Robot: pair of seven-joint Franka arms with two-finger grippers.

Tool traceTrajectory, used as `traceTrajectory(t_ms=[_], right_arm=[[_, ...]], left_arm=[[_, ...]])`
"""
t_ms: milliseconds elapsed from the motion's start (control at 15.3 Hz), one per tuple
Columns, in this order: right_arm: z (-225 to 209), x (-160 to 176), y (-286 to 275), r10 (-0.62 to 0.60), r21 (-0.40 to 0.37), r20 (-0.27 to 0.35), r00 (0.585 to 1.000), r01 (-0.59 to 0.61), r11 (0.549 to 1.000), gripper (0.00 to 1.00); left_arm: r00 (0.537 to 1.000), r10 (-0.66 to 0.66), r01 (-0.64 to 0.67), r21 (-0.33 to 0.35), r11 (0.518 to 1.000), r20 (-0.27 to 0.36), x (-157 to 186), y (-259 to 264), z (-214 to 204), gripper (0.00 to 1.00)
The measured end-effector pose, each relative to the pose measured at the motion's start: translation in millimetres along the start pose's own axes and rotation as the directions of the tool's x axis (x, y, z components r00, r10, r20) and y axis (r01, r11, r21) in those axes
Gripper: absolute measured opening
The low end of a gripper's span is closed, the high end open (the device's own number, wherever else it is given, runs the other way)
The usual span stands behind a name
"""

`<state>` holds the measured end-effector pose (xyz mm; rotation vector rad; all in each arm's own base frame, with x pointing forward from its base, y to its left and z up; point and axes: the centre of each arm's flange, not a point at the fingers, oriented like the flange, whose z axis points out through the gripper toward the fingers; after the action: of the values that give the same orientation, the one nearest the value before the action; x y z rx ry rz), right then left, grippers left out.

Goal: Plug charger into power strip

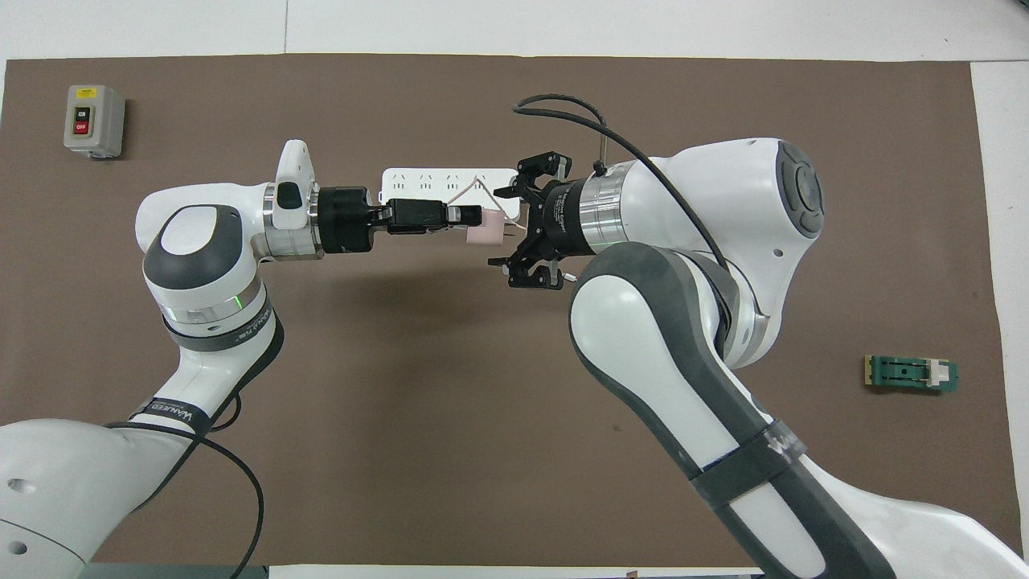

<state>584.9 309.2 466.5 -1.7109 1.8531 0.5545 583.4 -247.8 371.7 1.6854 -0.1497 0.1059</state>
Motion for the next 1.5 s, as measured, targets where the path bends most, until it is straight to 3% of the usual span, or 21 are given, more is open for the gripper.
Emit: traceTrajectory(t_ms=[65, 327, 523, 719, 916, 1112, 1243, 1504], right_arm=[[0, 0, 0, -0.001, 0.0, 0.0, 1.0, 0.001, 1.0, 1.0], [-14, 18, -15, -0.027, 0.028, -0.016, 1.0, 0.028, 0.999, 1.0], [-38, 44, -32, -0.175, 0.041, -0.031, 0.984, 0.176, 0.984, 1.0], [-72, 72, -43, -0.343, -0.007, -0.077, 0.936, 0.343, 0.939, 1.0], [-117, 99, -45, -0.556, -0.136, -0.152, 0.817, 0.54, 0.831, 1.0], [-161, 110, -29, -0.757, -0.338, -0.198, 0.623, 0.681, 0.649, 1.0], [-188, 116, -19, -0.842, -0.441, -0.175, 0.51, 0.724, 0.53, 1.0], [-233, 130, -6, -0.946, -0.574, -0.095, 0.309, 0.759, 0.306, 1.0]], left_arm=[[1.0, 0.0, 0.0, 0.003, 1.0, -0.003, 0, -1, -1, 0.32], [0.999, 0.013, -0.011, 0.03, 0.999, -0.044, 11, 2, -10, 0.32], [0.996, -0.019, 0.023, 0.05, 0.998, -0.082, 31, 11, -27, 0.32], [0.992, -0.062, 0.08, 0.163, 0.983, -0.114, 53, 23, -45, 0.32], [0.988, -0.099, 0.126, 0.256, 0.958, -0.119, 65, 39, -55, 0.32], [0.983, -0.146, 0.179, 0.375, 0.909, -0.115, 68, 49, -74, 0.32], [0.979, -0.159, 0.2, 0.466, 0.862, -0.127, 69, 56, -96, 0.32], [0.966, -0.222, 0.255, 0.598, 0.759, -0.131, 64, 58, -155, 0.32]])
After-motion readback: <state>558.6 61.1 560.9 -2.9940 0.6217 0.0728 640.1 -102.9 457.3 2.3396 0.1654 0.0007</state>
